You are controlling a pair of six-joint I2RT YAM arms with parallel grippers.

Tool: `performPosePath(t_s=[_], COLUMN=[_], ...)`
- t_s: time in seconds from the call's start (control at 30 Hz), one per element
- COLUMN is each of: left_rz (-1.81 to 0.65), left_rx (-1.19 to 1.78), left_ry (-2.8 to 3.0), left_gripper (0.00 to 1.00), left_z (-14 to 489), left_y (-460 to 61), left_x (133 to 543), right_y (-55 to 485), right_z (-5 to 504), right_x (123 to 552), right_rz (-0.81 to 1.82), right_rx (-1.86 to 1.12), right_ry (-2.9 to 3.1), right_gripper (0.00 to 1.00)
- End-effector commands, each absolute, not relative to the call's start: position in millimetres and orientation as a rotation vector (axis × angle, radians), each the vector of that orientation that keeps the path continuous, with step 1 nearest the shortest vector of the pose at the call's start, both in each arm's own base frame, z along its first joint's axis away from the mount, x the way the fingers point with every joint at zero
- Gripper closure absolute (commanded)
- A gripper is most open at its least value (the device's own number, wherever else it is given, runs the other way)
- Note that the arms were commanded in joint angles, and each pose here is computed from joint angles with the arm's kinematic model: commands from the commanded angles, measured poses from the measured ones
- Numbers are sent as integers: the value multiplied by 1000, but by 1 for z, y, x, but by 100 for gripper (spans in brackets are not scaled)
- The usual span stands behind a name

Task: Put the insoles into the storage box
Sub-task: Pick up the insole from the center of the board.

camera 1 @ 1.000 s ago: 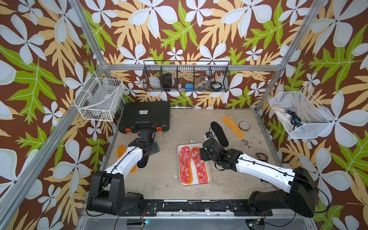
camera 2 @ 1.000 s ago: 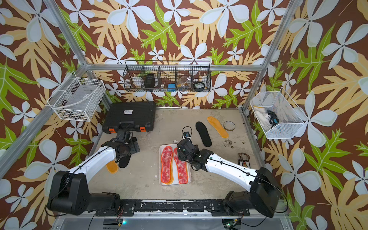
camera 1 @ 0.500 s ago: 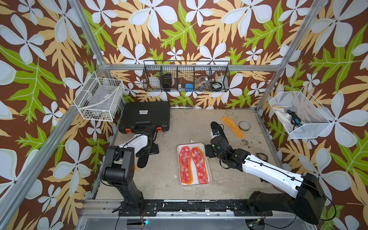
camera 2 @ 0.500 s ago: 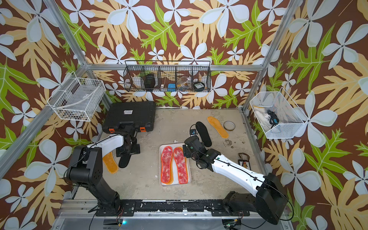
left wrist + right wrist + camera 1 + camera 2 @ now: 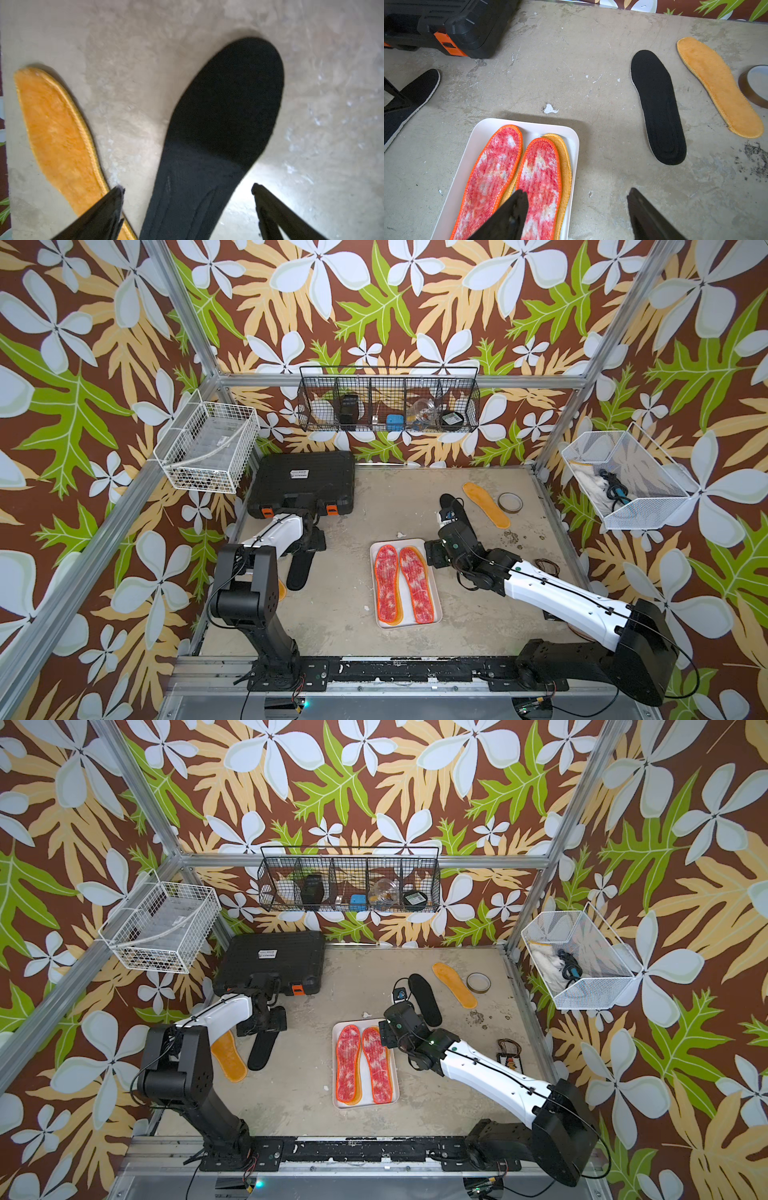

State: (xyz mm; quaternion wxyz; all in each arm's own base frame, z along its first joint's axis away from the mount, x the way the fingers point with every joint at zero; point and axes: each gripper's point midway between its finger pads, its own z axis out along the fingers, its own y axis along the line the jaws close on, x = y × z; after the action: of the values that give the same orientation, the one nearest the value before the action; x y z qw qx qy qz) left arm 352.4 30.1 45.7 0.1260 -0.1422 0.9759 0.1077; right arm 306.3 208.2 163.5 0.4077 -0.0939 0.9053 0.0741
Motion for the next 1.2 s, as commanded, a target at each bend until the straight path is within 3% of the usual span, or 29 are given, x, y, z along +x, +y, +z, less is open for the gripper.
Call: performPosePath(t_s=[0.0, 0.73, 1.0, 1.17], left_rz=[269, -137, -99, 43], left_rx=[-400, -334, -357, -456], left_ry=[2919, 2980, 2956, 2947], left_gripper=[0, 0, 1, 9], left_z=[28, 13, 21, 12], left_y=[28, -24, -20, -2], left_x=[349, 329, 324, 315], right_y=[210, 206, 207, 205], right_z=[169, 187, 188, 191], right_x=[308, 309, 311, 310], right_rz=[210, 210, 206, 197], right_rx=[-219, -204, -209, -210], right_ry=[2262, 2218, 2215, 2210], right_gripper=[20, 20, 20, 19])
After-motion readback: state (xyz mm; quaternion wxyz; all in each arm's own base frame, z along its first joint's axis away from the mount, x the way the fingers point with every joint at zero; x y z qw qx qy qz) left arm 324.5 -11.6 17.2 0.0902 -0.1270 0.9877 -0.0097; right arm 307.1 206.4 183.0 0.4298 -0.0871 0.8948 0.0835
